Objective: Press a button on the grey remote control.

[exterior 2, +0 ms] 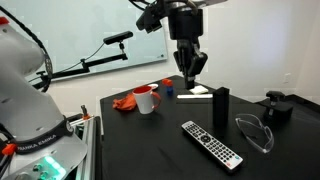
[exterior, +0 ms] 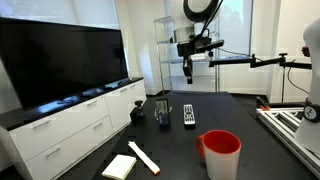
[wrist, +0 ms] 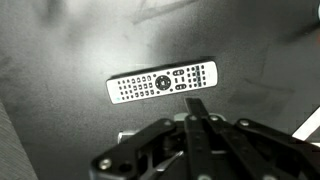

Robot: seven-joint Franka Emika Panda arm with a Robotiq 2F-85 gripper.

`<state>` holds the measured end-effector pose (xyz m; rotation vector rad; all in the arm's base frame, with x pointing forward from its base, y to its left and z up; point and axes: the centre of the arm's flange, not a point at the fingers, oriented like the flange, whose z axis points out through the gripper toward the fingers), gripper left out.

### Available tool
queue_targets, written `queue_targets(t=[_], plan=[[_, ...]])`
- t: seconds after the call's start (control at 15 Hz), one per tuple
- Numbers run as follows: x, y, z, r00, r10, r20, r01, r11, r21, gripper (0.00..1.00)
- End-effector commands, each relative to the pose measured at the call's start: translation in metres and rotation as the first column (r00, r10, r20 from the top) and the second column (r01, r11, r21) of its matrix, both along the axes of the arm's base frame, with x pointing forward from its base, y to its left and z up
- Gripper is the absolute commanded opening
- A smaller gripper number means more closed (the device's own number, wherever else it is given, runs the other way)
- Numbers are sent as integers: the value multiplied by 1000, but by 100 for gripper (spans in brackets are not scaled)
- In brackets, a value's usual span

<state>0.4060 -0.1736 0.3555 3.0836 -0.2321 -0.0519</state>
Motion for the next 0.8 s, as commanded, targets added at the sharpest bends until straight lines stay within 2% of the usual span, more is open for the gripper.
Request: queue_targets(t=[0.0, 0.73], plan=[[8, -7, 5, 1000, -1, -3, 1, 1000, -15, 0], [3, -6, -7, 1000, -10, -17, 10, 1000, -1, 1]])
